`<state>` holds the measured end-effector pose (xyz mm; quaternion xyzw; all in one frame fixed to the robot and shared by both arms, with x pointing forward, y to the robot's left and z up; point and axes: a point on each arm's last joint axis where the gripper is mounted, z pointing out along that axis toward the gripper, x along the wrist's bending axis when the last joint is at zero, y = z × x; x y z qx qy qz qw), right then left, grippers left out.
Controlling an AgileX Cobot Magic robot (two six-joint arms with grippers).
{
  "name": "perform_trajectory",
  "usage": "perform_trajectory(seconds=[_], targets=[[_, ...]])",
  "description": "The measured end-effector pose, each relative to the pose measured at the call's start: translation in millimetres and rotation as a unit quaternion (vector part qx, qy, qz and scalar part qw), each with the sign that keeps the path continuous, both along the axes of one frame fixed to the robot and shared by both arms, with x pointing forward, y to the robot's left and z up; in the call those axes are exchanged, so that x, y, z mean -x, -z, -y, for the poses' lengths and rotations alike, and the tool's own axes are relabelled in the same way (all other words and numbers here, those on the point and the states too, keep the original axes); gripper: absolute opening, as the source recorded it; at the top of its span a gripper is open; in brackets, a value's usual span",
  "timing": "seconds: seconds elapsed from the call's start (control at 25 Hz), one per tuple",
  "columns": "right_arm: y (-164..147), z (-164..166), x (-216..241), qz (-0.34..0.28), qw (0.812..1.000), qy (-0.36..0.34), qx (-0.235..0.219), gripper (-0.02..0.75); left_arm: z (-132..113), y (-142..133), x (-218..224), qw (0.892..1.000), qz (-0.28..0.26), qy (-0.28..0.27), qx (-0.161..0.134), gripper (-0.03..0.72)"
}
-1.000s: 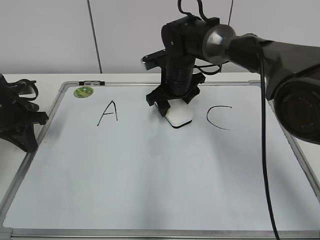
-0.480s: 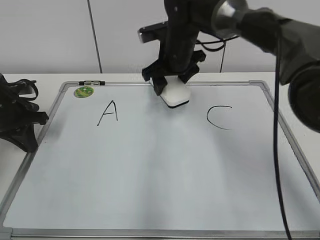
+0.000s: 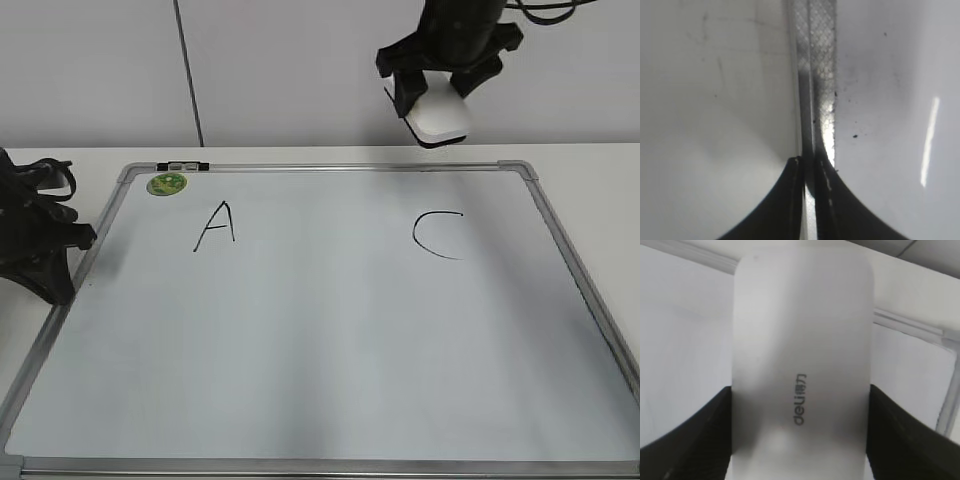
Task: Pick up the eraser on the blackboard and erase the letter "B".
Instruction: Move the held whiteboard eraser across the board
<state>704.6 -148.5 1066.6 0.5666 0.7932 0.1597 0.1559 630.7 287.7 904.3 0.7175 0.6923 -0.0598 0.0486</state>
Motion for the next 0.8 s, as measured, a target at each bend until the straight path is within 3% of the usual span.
perform_trajectory(seconds=[0.4,0.8], targets=[[16.8,46.5,31.5,-0.080,0.996,0.038,0.023,0.543,0.2,0.0,0.0,1.000,0.000,-0.001,0.001,0.010],[59.7,96.5,63.2,-0.121,0.988,0.096,0.002,0.543,0.3,0.0,0.0,1.000,0.000,-0.001,0.001,0.010]])
